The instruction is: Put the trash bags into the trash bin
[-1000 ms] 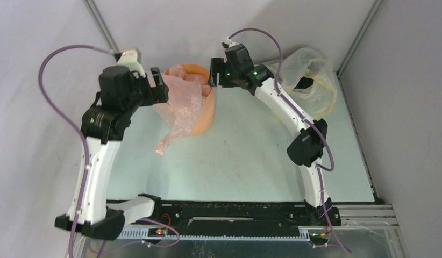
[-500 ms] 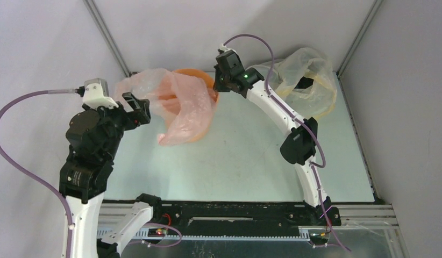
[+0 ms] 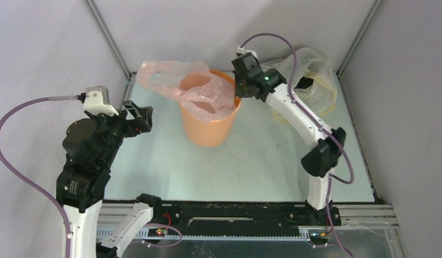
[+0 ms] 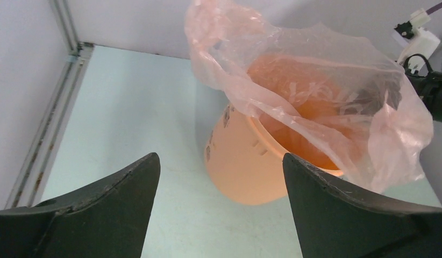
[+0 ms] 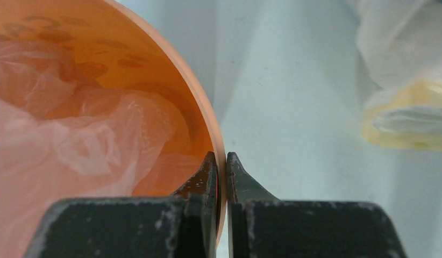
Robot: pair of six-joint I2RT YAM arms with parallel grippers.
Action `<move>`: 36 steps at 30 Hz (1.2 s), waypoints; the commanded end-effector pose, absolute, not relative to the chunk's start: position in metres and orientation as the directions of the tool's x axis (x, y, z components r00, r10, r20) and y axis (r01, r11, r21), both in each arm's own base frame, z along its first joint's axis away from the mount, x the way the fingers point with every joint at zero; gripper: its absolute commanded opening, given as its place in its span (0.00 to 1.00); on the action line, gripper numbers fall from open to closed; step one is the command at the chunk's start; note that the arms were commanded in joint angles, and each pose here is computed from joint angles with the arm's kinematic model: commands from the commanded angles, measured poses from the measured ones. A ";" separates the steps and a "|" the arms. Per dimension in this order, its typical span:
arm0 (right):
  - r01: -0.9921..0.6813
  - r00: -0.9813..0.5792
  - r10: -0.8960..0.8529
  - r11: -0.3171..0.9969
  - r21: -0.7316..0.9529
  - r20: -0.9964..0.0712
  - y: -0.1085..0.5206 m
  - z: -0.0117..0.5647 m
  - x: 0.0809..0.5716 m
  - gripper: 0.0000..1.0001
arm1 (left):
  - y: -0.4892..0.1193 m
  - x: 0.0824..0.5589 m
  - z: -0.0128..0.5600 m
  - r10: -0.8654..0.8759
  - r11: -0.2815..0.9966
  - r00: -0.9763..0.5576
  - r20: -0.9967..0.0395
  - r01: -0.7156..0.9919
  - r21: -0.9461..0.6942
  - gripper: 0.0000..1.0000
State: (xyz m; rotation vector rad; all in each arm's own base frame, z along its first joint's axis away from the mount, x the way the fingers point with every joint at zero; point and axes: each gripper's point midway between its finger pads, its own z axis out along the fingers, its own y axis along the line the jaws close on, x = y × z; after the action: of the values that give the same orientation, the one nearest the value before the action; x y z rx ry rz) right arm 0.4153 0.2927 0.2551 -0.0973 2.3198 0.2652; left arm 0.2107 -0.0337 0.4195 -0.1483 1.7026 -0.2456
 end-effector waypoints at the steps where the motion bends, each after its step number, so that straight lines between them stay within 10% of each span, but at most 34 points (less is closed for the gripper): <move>1: -0.132 -0.605 0.017 0.984 0.122 -0.796 0.251 0.300 0.388 0.00 | -0.053 0.203 0.422 -0.257 0.947 -0.183 -0.949 0.147 -0.285 0.92; 20: -0.103 -0.573 -0.039 0.994 0.025 -0.819 0.170 0.260 0.329 0.09 | -0.116 0.214 0.387 -0.276 0.825 -0.335 -0.901 0.399 -0.401 0.98; 26: -0.126 -0.541 -0.049 0.992 0.023 -0.839 0.171 0.276 0.332 0.55 | -0.113 0.228 0.395 -0.256 0.846 -0.314 -0.914 0.385 -0.369 0.98; 36: -0.138 -0.475 -0.056 0.990 0.012 -0.878 0.147 0.331 0.302 0.77 | -0.124 0.248 0.407 -0.189 0.836 -0.313 -0.931 0.446 -0.320 0.99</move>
State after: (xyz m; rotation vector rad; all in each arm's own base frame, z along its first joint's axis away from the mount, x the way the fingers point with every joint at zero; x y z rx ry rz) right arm 0.3159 0.1597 0.2784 -0.1520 2.1784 0.0684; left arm 0.2453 -0.1160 0.3840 0.0992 1.8521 -0.6172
